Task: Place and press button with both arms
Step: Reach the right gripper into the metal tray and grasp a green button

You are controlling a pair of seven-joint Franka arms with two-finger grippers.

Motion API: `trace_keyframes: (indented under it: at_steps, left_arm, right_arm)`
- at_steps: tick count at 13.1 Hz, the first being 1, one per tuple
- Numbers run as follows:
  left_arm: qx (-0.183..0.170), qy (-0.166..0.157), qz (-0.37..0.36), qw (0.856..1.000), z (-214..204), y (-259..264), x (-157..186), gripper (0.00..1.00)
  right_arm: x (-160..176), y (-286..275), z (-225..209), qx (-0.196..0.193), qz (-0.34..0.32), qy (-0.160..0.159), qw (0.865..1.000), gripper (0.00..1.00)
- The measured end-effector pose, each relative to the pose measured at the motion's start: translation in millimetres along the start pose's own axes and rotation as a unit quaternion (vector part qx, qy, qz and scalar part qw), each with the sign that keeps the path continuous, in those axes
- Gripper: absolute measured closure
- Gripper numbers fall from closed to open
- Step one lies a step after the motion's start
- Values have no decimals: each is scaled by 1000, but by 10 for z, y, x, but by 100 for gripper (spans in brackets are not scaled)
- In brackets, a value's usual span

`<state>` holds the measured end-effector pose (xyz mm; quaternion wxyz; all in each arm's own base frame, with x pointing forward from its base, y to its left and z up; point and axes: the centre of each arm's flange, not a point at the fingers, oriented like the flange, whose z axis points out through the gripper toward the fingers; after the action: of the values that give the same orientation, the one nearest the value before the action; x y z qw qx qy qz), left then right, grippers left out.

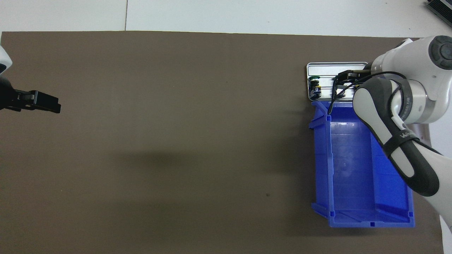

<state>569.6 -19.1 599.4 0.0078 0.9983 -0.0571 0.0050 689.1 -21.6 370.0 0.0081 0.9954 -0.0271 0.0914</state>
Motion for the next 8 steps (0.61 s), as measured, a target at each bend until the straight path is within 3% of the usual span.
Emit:
trace_keyframes:
  at_steps: [7, 8]
  left_arm:
    - [0, 0, 0, 1000, 0, 0, 0, 1]
    - [0, 0, 0, 1000, 0, 0, 0, 1]
  right_arm:
    - [-30, -7, 656, 2, -11, -5, 1000, 12]
    - [-43, -14, 688, 2, -12, -7, 1000, 17]
